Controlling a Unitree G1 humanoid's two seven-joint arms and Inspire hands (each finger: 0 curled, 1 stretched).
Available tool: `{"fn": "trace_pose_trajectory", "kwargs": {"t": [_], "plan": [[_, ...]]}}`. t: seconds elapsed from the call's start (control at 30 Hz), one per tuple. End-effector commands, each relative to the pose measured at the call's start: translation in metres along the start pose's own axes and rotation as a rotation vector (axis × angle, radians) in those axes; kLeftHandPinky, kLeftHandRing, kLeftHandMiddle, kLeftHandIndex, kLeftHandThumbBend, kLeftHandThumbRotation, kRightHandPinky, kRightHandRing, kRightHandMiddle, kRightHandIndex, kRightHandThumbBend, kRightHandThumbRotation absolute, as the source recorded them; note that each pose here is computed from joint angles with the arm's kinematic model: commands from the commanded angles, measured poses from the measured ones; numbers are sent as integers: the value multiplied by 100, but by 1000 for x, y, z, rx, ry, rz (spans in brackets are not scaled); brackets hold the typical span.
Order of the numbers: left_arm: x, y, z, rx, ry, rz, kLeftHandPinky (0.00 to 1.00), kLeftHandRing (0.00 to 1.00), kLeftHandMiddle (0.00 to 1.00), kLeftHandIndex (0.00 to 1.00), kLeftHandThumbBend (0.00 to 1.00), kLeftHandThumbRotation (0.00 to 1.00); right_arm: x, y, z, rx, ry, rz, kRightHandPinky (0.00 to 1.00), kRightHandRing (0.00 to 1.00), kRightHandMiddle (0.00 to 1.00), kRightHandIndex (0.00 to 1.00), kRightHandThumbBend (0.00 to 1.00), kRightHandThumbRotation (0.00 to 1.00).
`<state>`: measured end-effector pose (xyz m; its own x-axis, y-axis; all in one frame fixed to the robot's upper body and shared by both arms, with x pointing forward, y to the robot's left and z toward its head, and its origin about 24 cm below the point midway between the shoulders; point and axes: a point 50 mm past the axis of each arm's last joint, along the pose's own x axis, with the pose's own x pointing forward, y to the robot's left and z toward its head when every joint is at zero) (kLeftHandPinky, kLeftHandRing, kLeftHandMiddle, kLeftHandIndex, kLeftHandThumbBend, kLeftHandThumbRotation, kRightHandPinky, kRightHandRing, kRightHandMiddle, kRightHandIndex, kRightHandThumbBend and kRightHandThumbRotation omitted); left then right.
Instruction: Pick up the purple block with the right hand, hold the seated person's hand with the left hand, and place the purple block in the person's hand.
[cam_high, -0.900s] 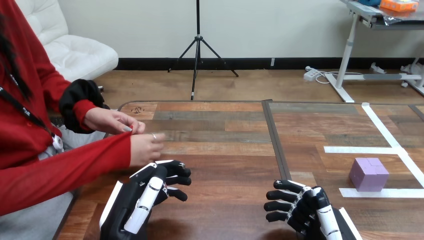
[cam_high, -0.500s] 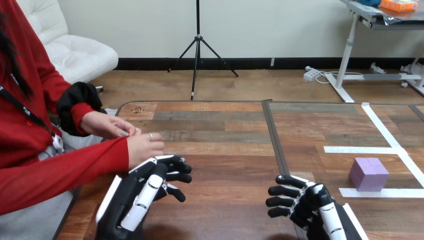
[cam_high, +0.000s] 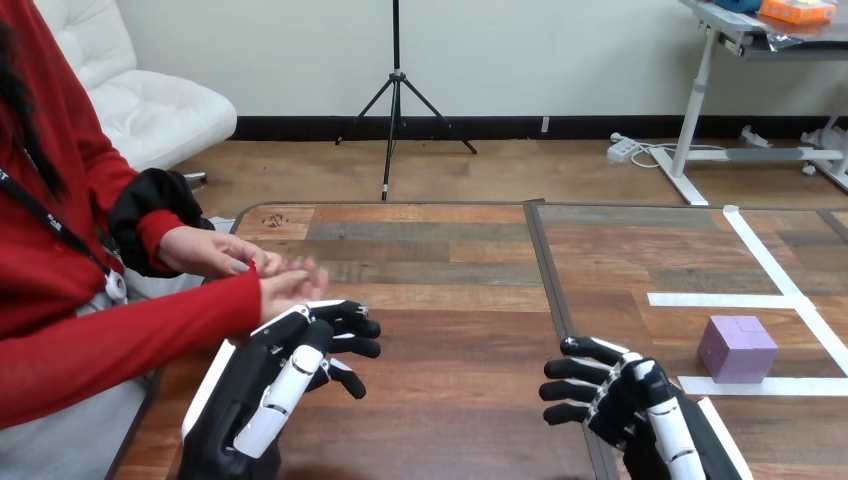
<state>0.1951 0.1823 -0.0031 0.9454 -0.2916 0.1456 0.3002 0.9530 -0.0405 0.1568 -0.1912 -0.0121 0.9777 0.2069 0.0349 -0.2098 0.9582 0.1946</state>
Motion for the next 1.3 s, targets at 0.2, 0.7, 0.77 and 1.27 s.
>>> {"fn": "trace_pose_trajectory", "kwargs": {"t": [0.2, 0.7, 0.77, 1.27], "plan": [[14, -5, 20, 39, -94, -43, 42, 62, 65, 63, 57, 74, 17, -4, 21, -70, -75, 23, 57, 65, 67, 70, 63, 82], [18, -7, 28, 39, -138, -48, 43, 60, 63, 61, 58, 76, 41, -31, 42, -288, -107, -64, 63, 69, 71, 71, 66, 79], [19, -8, 28, 39, -140, -48, 43, 60, 63, 61, 56, 76, 44, -35, 45, -329, -116, -75, 64, 70, 71, 72, 64, 79], [20, -7, 28, 31, -145, -54, 41, 59, 62, 59, 52, 77, 69, -71, 71, -616, -109, -208, 67, 73, 74, 74, 61, 76]]}}
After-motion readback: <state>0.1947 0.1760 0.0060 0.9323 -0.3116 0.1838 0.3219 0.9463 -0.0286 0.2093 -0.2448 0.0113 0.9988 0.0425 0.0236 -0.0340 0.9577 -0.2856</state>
